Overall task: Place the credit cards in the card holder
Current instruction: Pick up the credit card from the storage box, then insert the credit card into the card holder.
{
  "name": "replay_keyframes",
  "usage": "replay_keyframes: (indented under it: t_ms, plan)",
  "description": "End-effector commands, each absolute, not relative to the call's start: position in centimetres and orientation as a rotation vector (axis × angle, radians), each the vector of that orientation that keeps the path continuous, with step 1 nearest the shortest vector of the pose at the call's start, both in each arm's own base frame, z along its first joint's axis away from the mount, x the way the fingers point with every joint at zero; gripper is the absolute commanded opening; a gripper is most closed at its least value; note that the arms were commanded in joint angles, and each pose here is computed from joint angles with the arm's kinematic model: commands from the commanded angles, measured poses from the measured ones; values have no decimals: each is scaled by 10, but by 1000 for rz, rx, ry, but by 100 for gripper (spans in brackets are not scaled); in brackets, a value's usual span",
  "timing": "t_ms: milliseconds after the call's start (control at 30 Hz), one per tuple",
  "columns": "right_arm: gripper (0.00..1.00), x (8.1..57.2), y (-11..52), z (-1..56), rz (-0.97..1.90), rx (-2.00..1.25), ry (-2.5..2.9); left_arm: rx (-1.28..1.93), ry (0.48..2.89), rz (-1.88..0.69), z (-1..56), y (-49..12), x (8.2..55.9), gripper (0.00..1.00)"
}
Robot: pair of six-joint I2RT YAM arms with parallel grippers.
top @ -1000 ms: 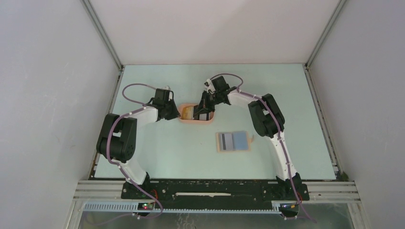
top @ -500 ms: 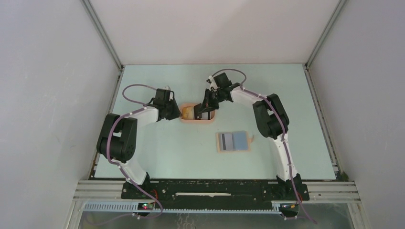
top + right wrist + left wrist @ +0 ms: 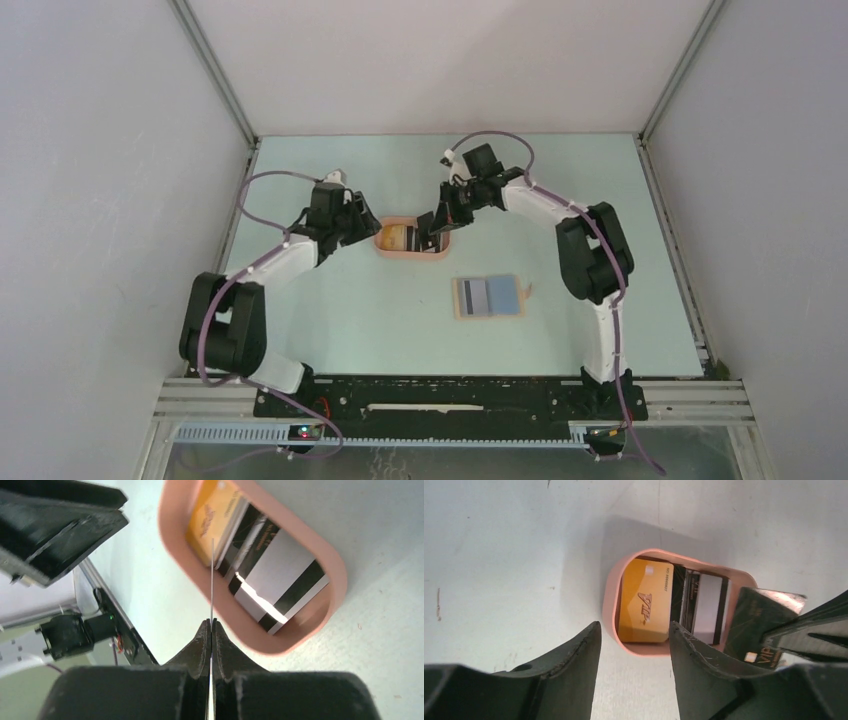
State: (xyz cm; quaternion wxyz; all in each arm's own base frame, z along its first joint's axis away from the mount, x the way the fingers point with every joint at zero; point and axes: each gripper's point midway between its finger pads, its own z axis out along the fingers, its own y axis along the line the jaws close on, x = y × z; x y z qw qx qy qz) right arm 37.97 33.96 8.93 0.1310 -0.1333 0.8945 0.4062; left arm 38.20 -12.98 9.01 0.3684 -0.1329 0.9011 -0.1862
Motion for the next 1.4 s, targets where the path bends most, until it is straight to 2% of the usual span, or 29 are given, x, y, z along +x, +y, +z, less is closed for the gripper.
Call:
replay_keyframes:
  t_ms: [0,133,233,633,833,933,1033,1167,1300,1367]
  plan:
    - [0,362,329,151,1224,-680,2377,-247,2167,-512,125,-127,373,59]
    - [0,331,310,175,1252,-868,2269,-166,1966,-592,169,-129,355,72]
    - [0,310,291,189,1218,-970,2182,-97,1821,-655,202,-133,337,79]
    - [0,244,232,264,981,-1142,1752,319,1347,-1060,299,-200,268,88]
    - [0,215,220,263,1055,-1200,1571,539,1159,-1146,330,-247,245,90]
    - [0,220,213,271,1106,-1116,1587,594,979,-1161,351,-259,239,98]
    - [0,224,210,272,1140,-1091,1593,631,860,-1236,362,-276,244,100]
    - [0,226,205,275,1169,-1070,1586,735,895,-1410,361,-315,264,100]
    - [0,230,198,275,1204,-1039,1595,781,976,-1437,319,-335,265,99]
    - [0,232,199,274,1224,-1032,1602,787,1015,-1451,302,-340,264,93]
